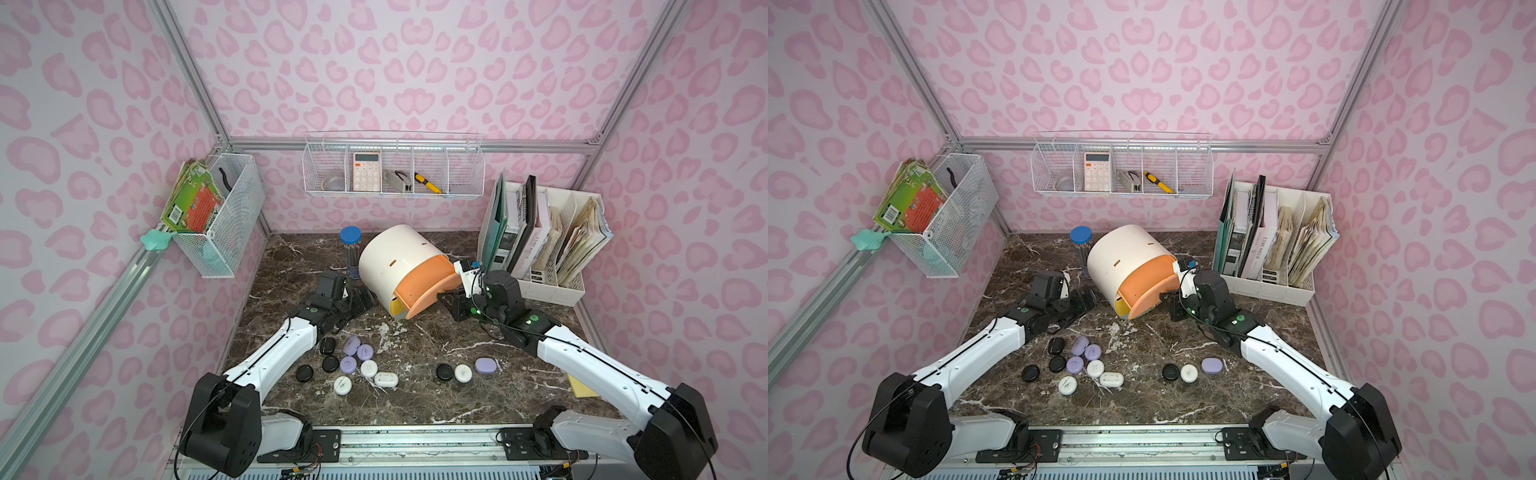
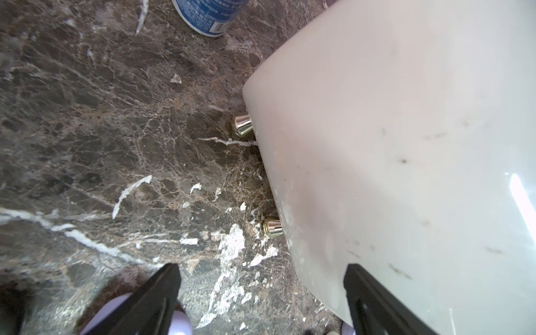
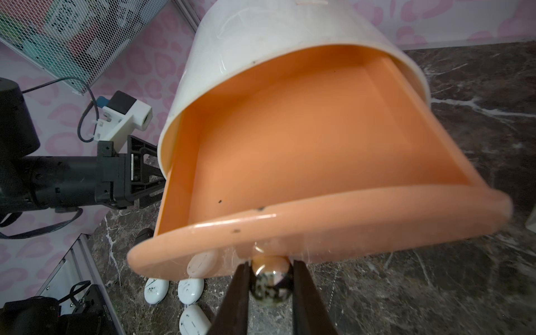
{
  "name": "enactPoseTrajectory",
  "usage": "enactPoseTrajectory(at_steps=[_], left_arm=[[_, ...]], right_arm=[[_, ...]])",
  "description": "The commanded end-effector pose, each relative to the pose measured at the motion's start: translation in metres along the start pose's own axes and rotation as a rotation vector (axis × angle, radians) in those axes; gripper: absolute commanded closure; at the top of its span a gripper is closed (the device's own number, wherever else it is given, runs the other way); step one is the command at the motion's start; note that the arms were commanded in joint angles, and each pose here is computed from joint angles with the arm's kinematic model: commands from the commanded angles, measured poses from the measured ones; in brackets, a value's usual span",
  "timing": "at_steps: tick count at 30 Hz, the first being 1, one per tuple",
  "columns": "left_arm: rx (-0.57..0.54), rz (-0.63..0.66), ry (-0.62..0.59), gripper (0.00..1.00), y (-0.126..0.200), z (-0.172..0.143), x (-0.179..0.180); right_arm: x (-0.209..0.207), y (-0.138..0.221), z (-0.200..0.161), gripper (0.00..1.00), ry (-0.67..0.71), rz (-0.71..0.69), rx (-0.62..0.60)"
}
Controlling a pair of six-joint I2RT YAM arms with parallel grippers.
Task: Put the bluetooth earphones in the drawer according to color
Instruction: Open the drawer in the storage box.
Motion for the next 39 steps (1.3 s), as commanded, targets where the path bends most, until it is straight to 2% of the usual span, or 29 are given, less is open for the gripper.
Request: enactPoseTrajectory(at_steps=[1, 11, 20, 22, 30, 33, 39], left_arm=[[0.003, 0.023, -0.018, 0.07, 0.008, -0.003, 0.003], [-0.034, 0.106, -0.029, 0.05, 0.042, -0.013, 0.015], [-0.036, 0.225, 0.005, 0.04, 0.069, -0.037, 0.039], [-0.025, 0.26, 0.021, 0.04, 0.072, -0.044, 0.046], [0.012, 0.493, 0.12, 0.04, 0.082, -0.071, 0.086], [0.018, 0.56, 0.144, 0.03, 0.084, -0.076, 0.096], [0.033, 0.656, 0.142, 0.01, 0.076, -0.074, 0.108]], right_arm=[[-0.004, 0.007, -0.004, 0.83, -0.021, -0.021, -0.001], [-0.006, 0.017, -0.008, 0.82, -0.028, -0.031, -0.008], [-0.008, 0.027, -0.012, 0.81, -0.036, -0.037, -0.014], [-0.007, 0.028, -0.012, 0.77, -0.035, -0.036, -0.015], [-0.005, 0.042, -0.012, 0.47, -0.01, -0.025, -0.047], [-0.006, 0.05, -0.013, 0.41, 0.001, -0.024, -0.066], [-0.014, 0.061, -0.021, 0.34, 0.016, -0.037, -0.102]])
Point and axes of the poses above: each gripper's point midway between its finger pads, its own y axis back along the fingers, its own x axis along the line the jaws close on, z = x × y, the point moved 4 cm from there along y, back along the fingers, and after that the axes turned 15 degrees about -y, right-handed, at the moved point
